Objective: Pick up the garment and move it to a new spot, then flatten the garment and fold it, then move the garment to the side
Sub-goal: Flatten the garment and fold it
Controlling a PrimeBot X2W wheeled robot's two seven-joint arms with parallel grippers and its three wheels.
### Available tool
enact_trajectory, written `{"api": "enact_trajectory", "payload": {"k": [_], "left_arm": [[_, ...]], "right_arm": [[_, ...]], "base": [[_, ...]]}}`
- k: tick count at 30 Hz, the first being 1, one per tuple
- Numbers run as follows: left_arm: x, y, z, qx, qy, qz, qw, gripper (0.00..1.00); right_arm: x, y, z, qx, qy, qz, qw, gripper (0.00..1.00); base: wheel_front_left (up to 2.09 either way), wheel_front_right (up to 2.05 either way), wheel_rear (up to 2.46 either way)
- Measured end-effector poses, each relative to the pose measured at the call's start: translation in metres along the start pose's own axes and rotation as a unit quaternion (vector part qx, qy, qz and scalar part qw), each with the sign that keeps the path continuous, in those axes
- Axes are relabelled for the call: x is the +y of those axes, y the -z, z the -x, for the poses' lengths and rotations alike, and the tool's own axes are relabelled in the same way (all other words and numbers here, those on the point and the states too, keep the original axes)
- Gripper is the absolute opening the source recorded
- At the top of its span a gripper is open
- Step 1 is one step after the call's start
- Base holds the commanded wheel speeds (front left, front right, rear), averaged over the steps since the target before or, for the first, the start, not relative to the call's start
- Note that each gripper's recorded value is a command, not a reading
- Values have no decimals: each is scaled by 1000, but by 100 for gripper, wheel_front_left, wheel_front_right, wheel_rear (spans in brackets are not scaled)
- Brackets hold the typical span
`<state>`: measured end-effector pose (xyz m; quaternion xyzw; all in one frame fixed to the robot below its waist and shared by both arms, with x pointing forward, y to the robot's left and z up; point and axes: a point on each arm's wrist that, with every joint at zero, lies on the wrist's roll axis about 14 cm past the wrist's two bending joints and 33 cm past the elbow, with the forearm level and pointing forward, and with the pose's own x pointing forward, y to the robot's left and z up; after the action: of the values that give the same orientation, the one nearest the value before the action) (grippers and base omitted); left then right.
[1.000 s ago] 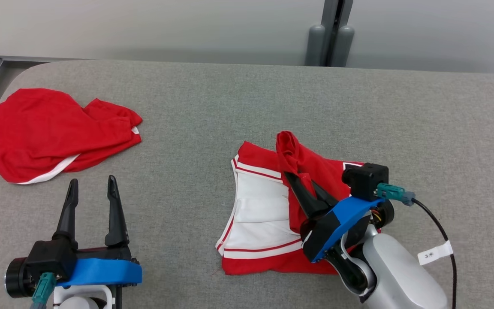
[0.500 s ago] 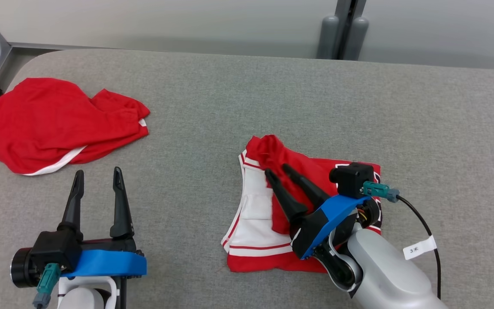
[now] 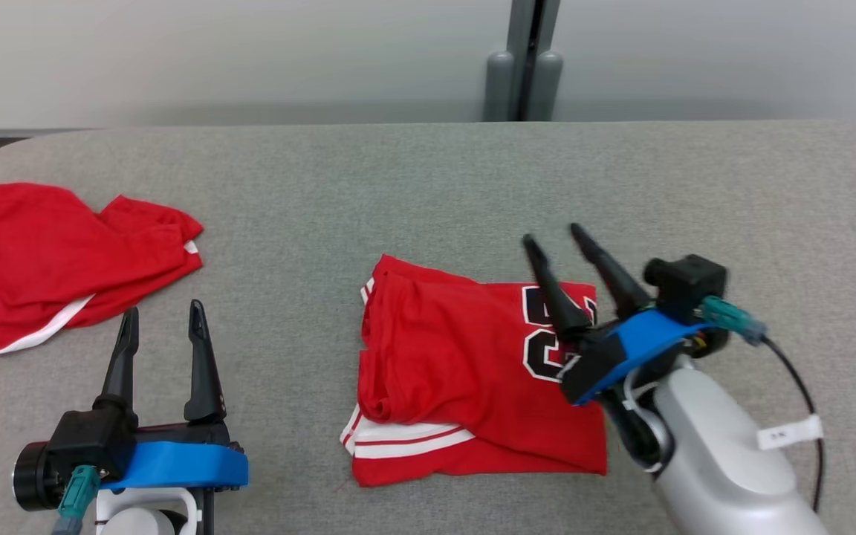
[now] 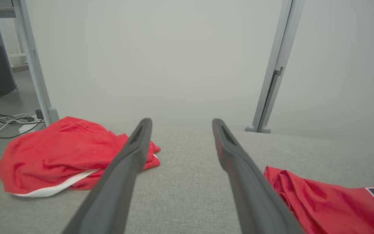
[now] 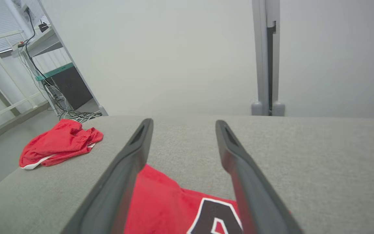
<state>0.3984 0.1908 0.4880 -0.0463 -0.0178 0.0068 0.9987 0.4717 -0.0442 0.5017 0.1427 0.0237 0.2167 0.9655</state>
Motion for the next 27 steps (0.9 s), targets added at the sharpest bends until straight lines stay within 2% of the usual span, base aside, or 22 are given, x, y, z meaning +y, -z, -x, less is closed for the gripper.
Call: {"api": "enact_trajectory", "payload": {"k": [5, 14, 20, 27], "left_arm": [[-12, -2, -3, -4, 18, 0, 1000, 100], [-22, 0, -2, -1, 34, -2, 999, 100], [-21, 0, 0, 1, 36, -9, 999, 100], [-25, 2, 7, 5, 44, -13, 999, 100]], "right_arm": [[-48, -22, 31, -37, 67, 28, 997, 100], [-100, -45, 94, -77, 166, 51, 982, 100], [-103, -48, 124, -75, 197, 55, 976, 100], [-93, -45, 137, -65, 201, 52, 976, 100]], "base": [[0, 0, 0], [0, 0, 0], [0, 0, 0], [0, 0, 0]]}}
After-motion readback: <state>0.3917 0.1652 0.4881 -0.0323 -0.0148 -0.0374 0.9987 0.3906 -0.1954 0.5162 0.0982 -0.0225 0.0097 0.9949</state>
